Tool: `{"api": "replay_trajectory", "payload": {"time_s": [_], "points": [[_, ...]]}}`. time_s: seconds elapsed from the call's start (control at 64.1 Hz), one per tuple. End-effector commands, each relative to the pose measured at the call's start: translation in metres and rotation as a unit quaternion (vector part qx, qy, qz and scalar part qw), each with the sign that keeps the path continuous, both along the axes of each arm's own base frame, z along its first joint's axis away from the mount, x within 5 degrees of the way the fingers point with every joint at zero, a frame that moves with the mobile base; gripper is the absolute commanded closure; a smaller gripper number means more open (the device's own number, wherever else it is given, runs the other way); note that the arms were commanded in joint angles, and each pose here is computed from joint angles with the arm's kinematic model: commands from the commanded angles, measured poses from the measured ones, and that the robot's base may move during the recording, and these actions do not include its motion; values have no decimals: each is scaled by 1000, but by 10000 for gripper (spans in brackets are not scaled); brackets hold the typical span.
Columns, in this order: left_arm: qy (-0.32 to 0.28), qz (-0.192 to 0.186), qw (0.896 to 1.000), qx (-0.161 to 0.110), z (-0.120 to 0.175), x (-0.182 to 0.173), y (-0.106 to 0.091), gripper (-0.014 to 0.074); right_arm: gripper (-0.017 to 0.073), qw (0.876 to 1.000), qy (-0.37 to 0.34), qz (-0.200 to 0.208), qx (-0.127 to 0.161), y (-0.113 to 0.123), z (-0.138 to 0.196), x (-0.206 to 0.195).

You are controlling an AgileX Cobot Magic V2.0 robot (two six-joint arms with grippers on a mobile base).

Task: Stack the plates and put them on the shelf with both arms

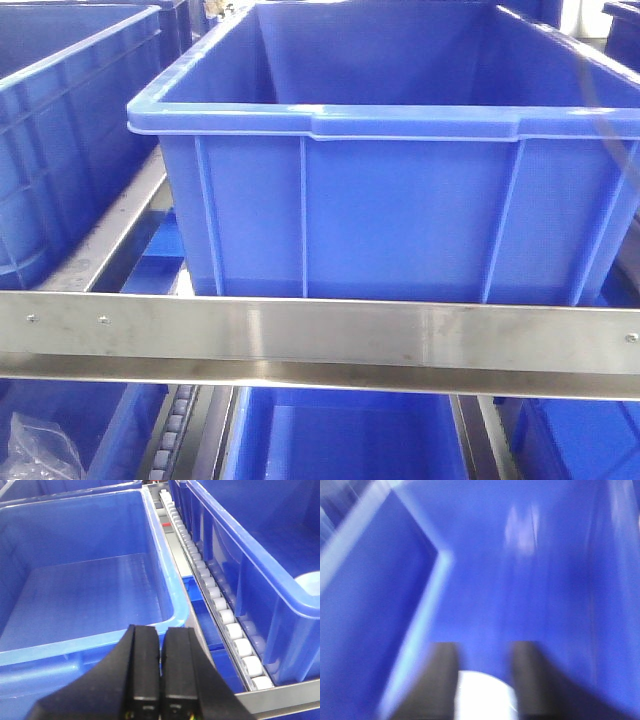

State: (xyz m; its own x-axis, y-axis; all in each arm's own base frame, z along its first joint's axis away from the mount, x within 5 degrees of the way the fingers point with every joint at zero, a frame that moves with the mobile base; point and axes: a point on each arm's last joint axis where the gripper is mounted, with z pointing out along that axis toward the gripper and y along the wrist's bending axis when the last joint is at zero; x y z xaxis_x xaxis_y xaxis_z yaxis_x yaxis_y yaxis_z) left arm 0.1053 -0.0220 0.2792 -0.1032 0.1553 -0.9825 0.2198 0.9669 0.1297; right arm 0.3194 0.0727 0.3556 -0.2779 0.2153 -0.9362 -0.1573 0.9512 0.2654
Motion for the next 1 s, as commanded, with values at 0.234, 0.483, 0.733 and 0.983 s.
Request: {"api": "replay_trajectory", "payload": {"time_s": [0.234, 0.483, 0.733, 0.983], "points": [[-57, 2, 998, -17, 18, 2, 0, 511, 502, 994, -105, -15, -35, -21, 20, -73], [-57, 2, 998, -17, 18, 2, 0, 511, 502, 984, -170, -33, -39, -42, -3, -151], [-57, 2, 998, -17, 18, 2, 0, 511, 502, 982, -184, -23, -38, -50, -21, -199], [-57, 2, 998, -17, 18, 2, 0, 511, 502, 987, -151, 27, -42, -51, -28, -241]]}}
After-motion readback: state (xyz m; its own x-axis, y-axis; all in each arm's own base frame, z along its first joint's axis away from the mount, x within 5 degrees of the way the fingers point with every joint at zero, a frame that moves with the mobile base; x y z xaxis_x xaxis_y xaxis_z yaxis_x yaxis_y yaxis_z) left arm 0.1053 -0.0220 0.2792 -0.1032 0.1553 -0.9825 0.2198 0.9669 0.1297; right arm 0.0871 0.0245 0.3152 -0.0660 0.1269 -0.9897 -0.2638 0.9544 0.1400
